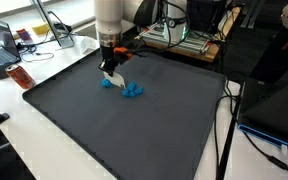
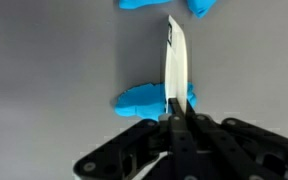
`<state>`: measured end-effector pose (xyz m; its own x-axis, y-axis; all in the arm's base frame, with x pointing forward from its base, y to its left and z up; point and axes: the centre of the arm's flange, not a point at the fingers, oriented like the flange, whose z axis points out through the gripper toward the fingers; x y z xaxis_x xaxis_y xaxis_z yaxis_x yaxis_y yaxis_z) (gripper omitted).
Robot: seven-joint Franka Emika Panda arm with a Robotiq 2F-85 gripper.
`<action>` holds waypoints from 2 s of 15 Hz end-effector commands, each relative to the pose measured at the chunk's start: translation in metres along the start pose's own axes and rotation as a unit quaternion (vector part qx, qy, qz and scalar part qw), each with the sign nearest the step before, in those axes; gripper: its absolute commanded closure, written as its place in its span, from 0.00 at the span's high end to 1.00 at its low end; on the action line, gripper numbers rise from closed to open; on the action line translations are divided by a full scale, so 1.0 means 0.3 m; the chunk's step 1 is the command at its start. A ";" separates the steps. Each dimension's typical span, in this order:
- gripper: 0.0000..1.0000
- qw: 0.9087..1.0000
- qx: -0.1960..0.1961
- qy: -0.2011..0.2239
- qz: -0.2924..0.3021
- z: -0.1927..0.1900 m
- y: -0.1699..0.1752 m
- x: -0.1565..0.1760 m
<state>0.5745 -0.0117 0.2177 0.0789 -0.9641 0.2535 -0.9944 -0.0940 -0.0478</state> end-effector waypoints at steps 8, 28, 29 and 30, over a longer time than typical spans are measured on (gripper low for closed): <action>0.01 1.000 -0.006 0.004 -0.021 -0.173 0.037 0.011; 0.01 0.994 0.093 -0.043 -0.027 -0.413 0.006 -0.075; 0.01 0.995 0.090 -0.040 -0.034 -0.425 -0.004 -0.097; 0.01 0.994 0.093 -0.039 -0.041 -0.437 -0.013 -0.120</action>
<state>0.5712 0.0395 0.3267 0.1572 -0.9675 0.1979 -0.9611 -0.1959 -0.1947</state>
